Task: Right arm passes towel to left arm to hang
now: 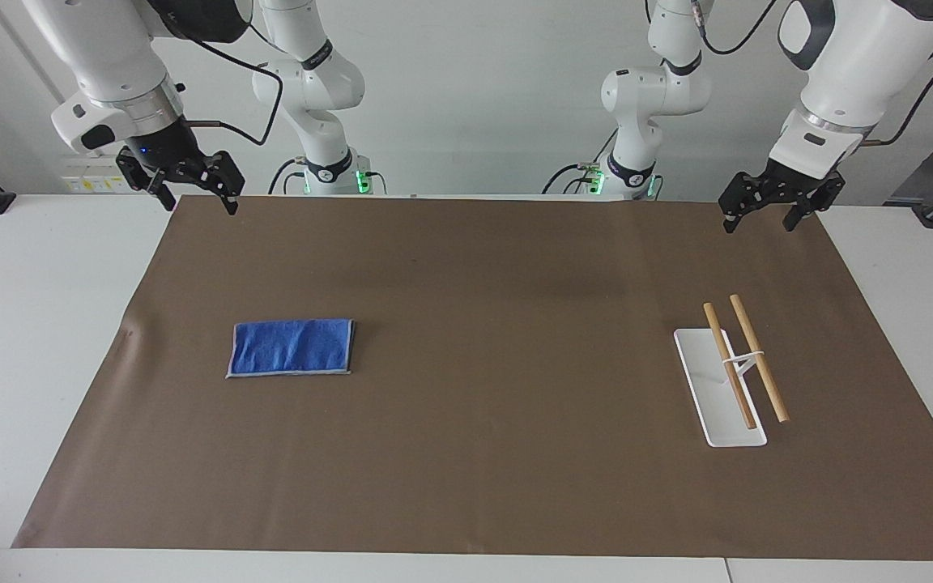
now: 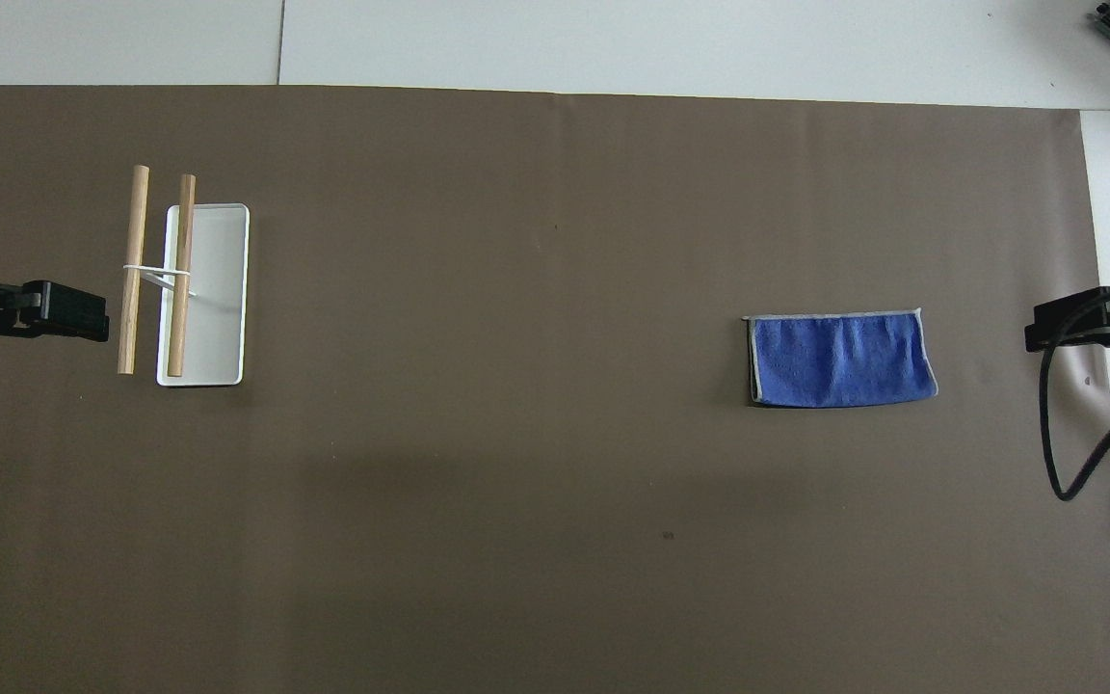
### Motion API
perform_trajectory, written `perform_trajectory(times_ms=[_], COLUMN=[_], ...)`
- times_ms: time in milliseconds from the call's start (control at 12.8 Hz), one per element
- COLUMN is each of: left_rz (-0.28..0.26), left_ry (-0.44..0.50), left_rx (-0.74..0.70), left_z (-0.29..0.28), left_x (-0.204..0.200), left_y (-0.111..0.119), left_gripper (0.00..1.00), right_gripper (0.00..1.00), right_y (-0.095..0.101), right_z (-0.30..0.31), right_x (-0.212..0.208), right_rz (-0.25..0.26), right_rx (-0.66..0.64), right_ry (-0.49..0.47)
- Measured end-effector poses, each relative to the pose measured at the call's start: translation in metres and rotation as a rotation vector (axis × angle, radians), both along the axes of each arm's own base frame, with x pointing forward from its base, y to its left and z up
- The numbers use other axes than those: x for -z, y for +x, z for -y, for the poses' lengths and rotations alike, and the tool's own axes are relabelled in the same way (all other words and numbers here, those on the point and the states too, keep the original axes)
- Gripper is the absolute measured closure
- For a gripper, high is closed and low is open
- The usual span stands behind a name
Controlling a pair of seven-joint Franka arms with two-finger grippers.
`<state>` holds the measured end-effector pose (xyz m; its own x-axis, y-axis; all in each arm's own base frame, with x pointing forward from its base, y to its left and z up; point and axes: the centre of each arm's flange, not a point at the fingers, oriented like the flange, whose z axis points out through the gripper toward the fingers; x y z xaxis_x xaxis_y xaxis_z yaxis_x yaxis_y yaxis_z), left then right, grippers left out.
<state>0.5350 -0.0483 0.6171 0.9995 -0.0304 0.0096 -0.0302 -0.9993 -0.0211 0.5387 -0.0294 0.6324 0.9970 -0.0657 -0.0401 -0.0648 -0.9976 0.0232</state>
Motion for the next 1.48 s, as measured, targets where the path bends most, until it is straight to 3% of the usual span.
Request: perform_trajectory(times_ms=[1248,1482], left_rz=[0.000,0.000], left_ry=[0.000,0.000], left_rx=[0.000,0.000], left_z=[0.000,0.000], left_x=[0.000,0.000], left_y=[0.000,0.000], left_gripper=[0.00,0.00], right_gripper=[0.00,0.00], right_y=[0.000,0.003], right_z=[0.000,0.000], right_x=[0.008,0.011], right_rz=[-0.017,0.014], right_rx=[0.001,-0.002], right_ry=[0.001,0.000])
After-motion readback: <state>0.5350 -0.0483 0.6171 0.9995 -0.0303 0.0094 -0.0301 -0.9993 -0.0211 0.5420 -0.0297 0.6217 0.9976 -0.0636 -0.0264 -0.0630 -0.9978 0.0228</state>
